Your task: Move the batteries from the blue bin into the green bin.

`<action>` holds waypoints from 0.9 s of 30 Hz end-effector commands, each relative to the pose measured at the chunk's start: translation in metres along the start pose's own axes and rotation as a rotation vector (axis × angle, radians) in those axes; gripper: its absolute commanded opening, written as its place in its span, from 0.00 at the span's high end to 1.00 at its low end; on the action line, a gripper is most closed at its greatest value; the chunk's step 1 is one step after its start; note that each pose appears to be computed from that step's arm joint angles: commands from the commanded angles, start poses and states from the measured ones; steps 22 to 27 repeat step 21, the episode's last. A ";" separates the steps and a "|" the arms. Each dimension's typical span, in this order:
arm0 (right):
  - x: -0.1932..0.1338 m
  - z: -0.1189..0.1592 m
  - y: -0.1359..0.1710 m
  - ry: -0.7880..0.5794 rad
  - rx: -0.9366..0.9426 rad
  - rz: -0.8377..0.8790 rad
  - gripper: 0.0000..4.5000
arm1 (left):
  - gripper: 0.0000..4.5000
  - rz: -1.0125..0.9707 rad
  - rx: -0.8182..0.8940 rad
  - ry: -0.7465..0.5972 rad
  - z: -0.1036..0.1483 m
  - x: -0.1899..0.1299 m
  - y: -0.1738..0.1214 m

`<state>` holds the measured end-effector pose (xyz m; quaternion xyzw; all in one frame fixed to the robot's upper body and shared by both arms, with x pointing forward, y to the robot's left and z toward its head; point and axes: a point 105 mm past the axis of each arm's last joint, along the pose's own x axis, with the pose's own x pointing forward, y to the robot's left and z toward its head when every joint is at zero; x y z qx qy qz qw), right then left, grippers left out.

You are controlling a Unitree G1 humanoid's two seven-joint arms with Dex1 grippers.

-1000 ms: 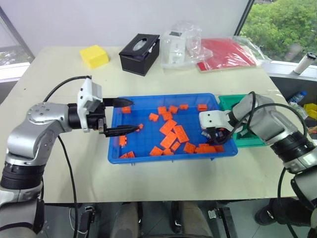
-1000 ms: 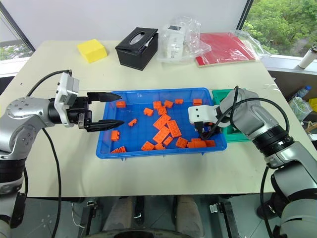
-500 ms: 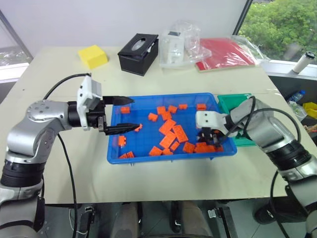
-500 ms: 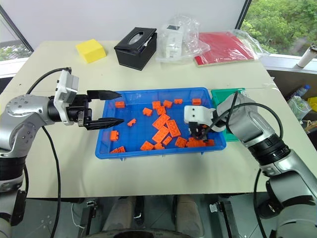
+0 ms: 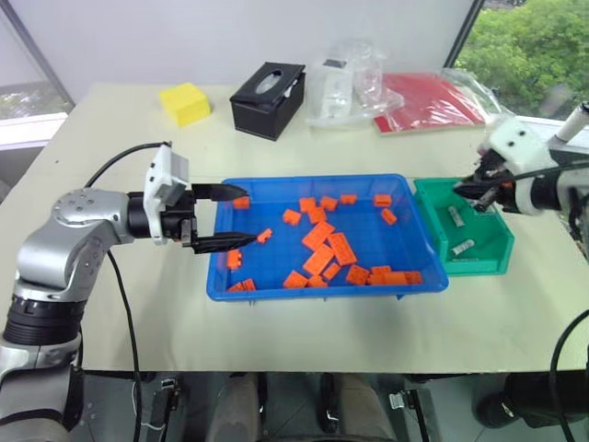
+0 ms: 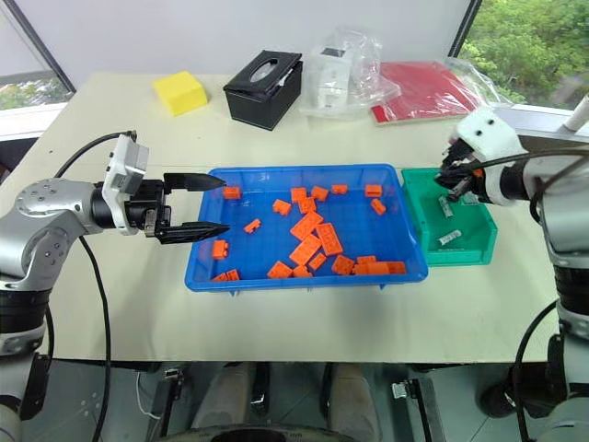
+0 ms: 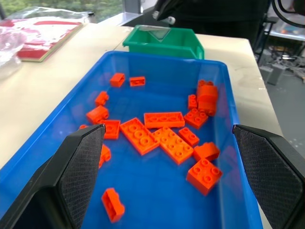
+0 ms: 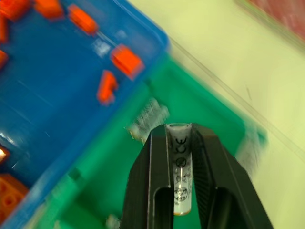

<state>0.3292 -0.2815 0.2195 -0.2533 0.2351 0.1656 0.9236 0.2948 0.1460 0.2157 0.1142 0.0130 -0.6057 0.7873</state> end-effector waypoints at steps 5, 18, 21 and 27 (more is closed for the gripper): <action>-0.012 -0.008 -0.017 -0.135 0.058 -0.098 0.32 | 0.00 0.045 0.050 -0.002 0.010 -0.008 0.012; -0.086 -0.071 -0.028 -0.075 -0.058 0.282 0.32 | 0.00 0.245 -0.011 0.096 0.004 -0.087 0.026; -0.081 -0.065 -0.025 -0.126 -0.033 0.307 0.32 | 0.00 0.267 -0.005 0.105 0.002 -0.091 0.027; -0.081 -0.065 -0.025 -0.126 -0.033 0.307 0.32 | 0.00 0.267 -0.005 0.105 0.002 -0.091 0.027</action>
